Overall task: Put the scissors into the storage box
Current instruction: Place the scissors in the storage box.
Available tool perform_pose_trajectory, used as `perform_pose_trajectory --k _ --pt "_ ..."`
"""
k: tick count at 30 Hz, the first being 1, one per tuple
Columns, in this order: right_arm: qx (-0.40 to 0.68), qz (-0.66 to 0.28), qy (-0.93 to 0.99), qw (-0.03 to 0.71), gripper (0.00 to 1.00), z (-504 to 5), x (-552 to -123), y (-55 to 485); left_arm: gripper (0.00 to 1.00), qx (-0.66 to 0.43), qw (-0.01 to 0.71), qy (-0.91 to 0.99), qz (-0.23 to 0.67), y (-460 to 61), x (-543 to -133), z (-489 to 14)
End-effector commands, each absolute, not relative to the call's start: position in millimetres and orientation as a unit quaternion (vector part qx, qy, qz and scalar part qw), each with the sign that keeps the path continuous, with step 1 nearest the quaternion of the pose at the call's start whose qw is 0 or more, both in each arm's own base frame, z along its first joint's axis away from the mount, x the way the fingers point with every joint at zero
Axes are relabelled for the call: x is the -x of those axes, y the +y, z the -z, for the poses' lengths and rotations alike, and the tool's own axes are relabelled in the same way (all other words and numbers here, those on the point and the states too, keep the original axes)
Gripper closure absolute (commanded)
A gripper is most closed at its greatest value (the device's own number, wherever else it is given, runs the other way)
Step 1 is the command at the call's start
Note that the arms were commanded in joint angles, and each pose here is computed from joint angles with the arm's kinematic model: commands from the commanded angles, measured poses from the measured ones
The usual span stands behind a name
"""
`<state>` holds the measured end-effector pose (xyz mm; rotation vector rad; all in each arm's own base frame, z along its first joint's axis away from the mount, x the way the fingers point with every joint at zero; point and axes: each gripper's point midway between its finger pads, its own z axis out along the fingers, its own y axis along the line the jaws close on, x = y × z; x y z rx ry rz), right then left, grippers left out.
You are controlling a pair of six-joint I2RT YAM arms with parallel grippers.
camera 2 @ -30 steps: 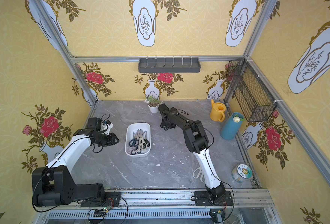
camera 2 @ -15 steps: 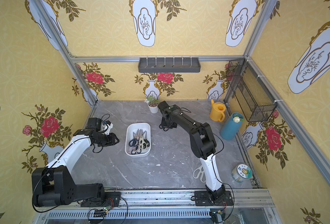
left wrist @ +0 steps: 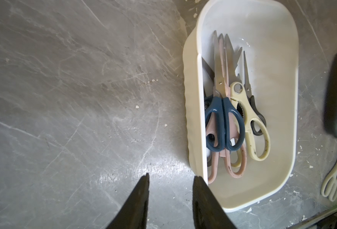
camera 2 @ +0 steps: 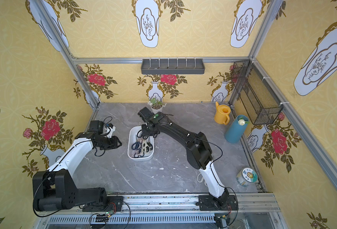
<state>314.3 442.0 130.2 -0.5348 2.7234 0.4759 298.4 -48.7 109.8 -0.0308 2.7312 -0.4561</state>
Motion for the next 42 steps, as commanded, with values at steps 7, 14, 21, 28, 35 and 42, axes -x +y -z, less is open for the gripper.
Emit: perform_pose_trajectory --k 7,14,21,28,35,42 --pt "0.256 -0.119 0.953 0.109 1.0 -86.1 -277.9 452.7 0.58 0.009 0.19 0.967 0.169 -50.6 -299.1 -112.0" --pt "0.279 -0.103 0.951 0.081 0.98 -70.8 -264.0 448.3 0.58 0.006 0.193 0.966 0.17 -51.4 -299.0 -112.7" --pt "0.285 -0.073 0.951 0.09 0.82 -73.4 -268.9 436.0 0.58 0.003 0.195 0.966 0.171 -51.9 -298.2 -113.1" --pt "0.254 -0.082 0.954 0.135 0.68 -124.5 -285.5 428.7 0.56 -0.005 0.201 0.965 0.172 -52.5 -298.8 -117.6" --pt "0.058 -0.055 0.985 0.151 0.63 -145.8 -259.8 321.9 0.56 -0.006 0.205 0.963 0.173 -53.1 -298.5 -119.7" --pt "-0.162 0.022 0.982 0.099 0.62 -107.8 -185.0 188.6 0.56 -0.006 0.204 0.963 0.177 -54.3 -300.3 -120.4"
